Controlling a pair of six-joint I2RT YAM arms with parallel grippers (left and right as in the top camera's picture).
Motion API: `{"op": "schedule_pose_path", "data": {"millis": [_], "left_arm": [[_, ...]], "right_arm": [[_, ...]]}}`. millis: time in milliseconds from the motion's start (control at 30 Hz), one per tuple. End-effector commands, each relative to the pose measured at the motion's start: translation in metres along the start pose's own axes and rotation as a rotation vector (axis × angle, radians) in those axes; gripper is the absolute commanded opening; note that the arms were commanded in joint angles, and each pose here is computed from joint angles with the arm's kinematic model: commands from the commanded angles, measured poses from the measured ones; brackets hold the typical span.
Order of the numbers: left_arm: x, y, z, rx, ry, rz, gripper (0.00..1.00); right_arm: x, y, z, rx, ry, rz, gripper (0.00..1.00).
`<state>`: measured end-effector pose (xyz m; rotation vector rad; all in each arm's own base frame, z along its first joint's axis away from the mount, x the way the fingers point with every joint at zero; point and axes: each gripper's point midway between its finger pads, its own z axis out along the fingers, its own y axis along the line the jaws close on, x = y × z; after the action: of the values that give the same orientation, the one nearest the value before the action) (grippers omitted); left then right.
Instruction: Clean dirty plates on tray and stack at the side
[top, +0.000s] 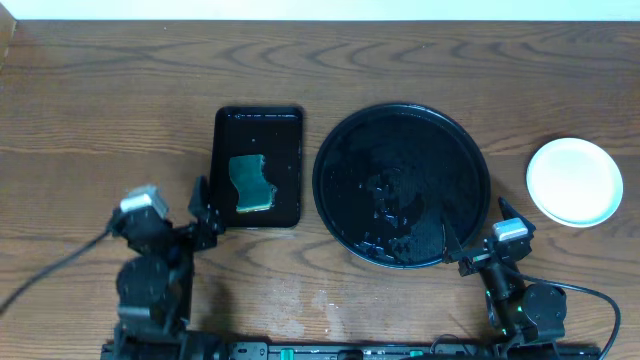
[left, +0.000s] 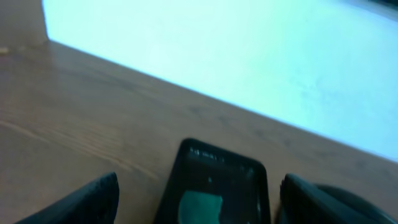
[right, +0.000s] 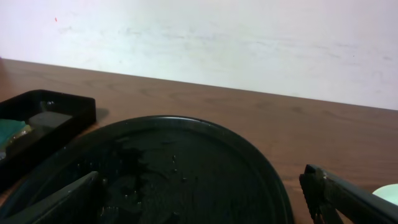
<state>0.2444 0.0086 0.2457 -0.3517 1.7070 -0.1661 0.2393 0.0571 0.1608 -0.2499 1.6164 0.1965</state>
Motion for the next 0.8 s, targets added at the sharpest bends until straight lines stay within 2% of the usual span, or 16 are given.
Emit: {"op": "schedule_pose_path", "data": {"millis": [0,233,633,767], "left_arm": [[0.009,0.011,-0.005,-0.006,-0.079,0.001,0.83],[0.025,0.018,-0.007,0.029,-0.186,-0.018,0.84],[0.082,0.034,0.016,0.001,-0.097,-0.004,0.83],[0.087,0.035,0.016,-0.005,-0.079,0.0,0.84]], "right_arm": [[0.001,0.0,0.0,0.002,-0.001,-0.012,0.99],[0.001,0.0,0.0,0.002,-0.001,-0.012,0.99],[0.001,0.0,0.0,0.002,-0.001,-0.012,0.99],[0.001,0.0,0.0,0.002,-0.001,-0.012,0.99]]}}
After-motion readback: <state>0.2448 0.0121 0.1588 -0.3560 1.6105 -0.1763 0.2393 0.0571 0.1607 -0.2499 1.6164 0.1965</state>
